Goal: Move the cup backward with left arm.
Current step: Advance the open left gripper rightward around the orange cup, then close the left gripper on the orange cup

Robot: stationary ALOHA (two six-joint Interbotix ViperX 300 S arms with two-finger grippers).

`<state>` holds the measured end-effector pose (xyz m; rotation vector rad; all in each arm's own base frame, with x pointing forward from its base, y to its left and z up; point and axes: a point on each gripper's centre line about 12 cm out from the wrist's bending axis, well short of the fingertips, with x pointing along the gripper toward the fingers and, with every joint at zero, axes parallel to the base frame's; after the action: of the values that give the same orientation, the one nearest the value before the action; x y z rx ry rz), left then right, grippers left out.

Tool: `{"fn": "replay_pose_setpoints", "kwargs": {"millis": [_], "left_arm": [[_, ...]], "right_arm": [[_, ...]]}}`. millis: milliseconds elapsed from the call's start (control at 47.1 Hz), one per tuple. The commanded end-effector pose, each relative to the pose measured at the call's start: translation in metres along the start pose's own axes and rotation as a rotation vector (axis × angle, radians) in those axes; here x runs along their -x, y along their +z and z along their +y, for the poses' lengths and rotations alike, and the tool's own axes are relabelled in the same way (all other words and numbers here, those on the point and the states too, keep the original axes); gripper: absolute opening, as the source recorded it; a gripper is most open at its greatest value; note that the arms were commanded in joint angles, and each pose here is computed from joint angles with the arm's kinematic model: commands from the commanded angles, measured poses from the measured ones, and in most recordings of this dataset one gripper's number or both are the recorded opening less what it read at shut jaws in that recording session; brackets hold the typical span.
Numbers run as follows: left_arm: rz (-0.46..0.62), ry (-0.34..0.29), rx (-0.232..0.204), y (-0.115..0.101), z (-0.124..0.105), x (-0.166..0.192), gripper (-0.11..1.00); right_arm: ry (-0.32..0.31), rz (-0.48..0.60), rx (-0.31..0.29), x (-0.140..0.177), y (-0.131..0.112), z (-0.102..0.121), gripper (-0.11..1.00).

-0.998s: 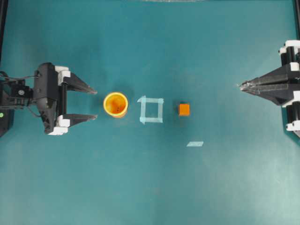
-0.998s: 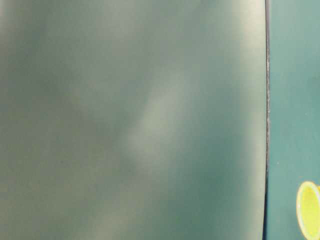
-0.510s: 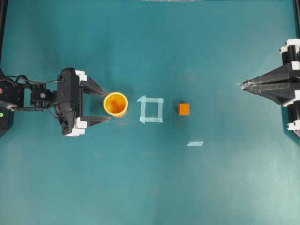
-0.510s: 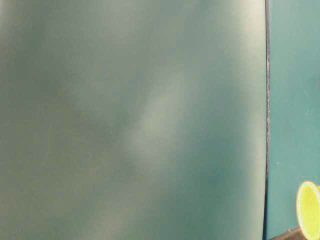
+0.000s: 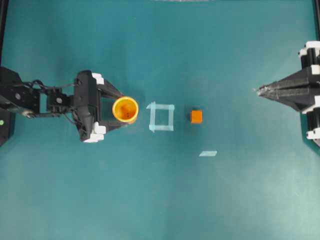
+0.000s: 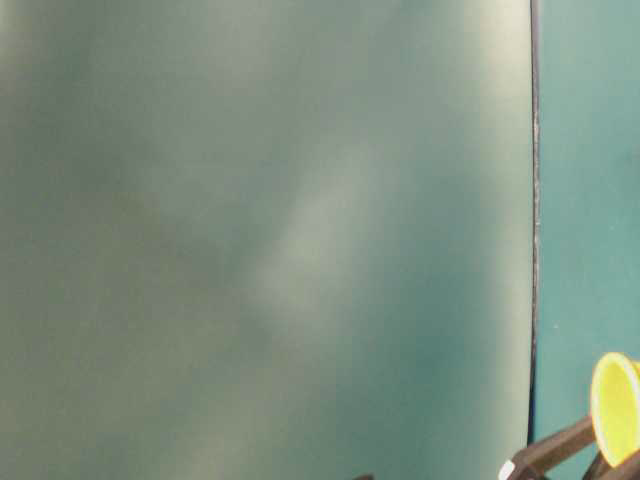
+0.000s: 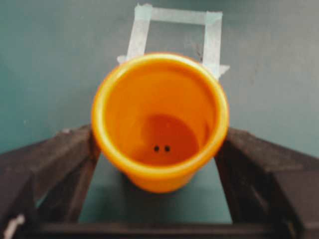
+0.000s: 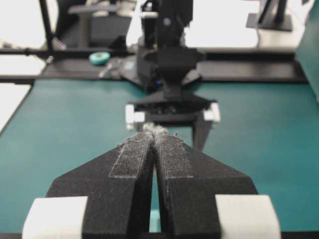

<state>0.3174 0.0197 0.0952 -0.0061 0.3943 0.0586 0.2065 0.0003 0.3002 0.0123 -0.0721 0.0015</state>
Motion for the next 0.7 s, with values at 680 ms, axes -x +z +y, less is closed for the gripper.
{"fn": "replay_pose_setpoints", "kwargs": {"millis": [680], "left_arm": [[-0.052,-0.037,-0.022,0.013,-0.011,-0.008,0.63]], "right_arm": [[0.002,-0.032,0.0,-0.003,0.013,0.0,0.0]]}}
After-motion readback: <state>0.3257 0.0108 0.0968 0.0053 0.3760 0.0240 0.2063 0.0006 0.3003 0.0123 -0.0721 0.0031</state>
